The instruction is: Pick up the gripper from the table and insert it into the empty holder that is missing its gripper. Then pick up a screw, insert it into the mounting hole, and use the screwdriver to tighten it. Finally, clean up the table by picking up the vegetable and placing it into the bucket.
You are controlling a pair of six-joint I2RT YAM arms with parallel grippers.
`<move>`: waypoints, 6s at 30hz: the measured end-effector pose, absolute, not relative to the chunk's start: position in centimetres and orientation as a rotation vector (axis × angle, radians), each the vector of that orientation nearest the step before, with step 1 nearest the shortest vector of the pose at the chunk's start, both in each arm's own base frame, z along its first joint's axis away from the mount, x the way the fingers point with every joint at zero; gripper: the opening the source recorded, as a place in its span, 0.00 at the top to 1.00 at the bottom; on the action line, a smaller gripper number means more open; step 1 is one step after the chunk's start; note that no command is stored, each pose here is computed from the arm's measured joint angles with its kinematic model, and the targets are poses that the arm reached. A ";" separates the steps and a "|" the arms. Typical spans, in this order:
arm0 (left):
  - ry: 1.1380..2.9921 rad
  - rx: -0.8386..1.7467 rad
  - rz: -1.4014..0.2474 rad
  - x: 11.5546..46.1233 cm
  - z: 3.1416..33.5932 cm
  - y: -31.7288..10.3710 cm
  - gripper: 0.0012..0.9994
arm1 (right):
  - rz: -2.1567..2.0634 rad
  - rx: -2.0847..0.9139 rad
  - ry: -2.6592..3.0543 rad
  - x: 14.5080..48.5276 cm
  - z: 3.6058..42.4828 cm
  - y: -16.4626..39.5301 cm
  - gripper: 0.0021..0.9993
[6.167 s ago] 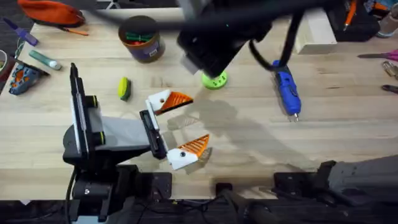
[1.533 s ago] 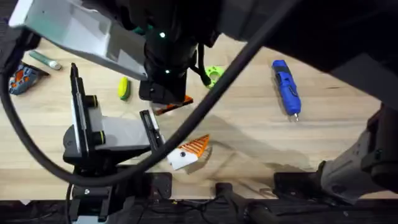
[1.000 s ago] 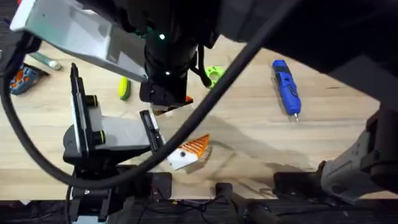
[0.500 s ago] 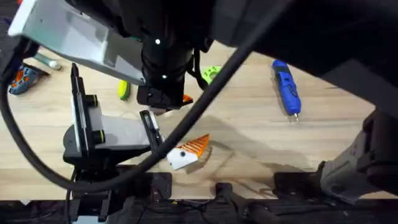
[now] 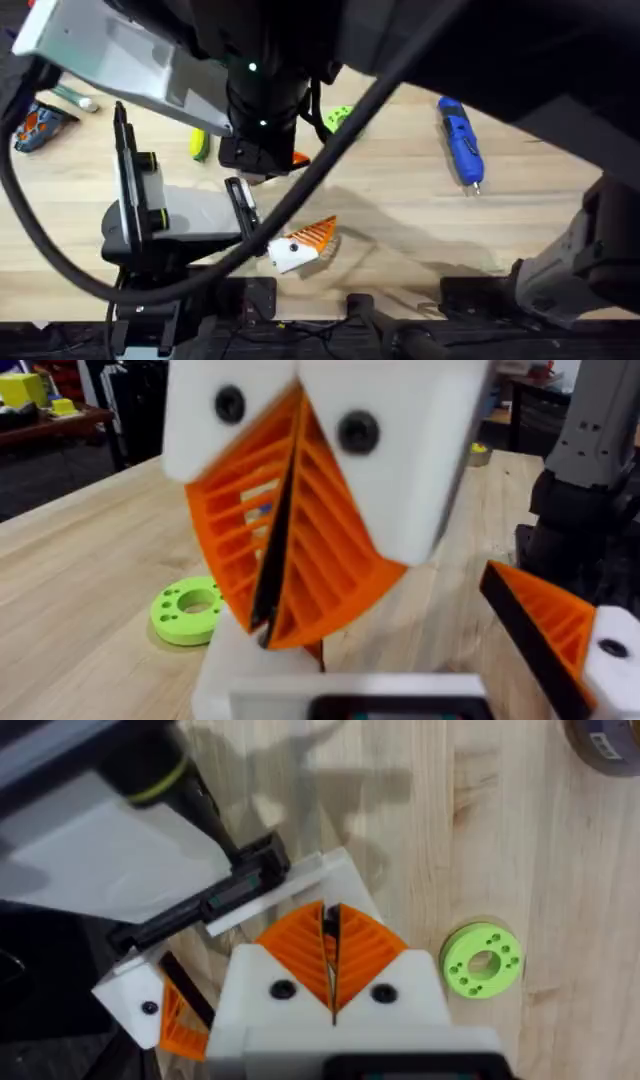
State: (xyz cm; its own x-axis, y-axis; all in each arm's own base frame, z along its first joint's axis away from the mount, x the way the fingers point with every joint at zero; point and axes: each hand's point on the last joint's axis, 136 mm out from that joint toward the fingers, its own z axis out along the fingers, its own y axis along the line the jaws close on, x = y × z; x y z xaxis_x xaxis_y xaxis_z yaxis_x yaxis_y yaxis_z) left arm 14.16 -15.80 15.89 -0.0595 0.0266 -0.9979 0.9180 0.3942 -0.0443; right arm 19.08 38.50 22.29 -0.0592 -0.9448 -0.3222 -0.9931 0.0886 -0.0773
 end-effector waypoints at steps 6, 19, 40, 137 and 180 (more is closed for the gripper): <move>1.437 0.909 -0.921 14.2 15.9 -15.8 0.01 | 0.248 -1.903 2.078 19.4 22.3 39.1 1.00; 1.435 0.910 -0.919 14.1 15.9 -15.8 0.01 | 0.246 -1.894 2.107 19.2 22.2 38.8 1.00; 1.434 0.912 -0.917 14.1 15.9 -15.8 0.01 | 0.237 -1.890 2.139 19.3 22.0 38.2 1.00; 1.432 0.914 -0.915 14.2 15.9 -15.8 0.01 | 0.264 -1.826 2.121 19.4 24.2 37.5 1.00; 1.432 0.914 -0.915 14.2 15.9 -15.8 0.01 | 0.224 -1.844 2.092 18.7 24.2 37.9 1.00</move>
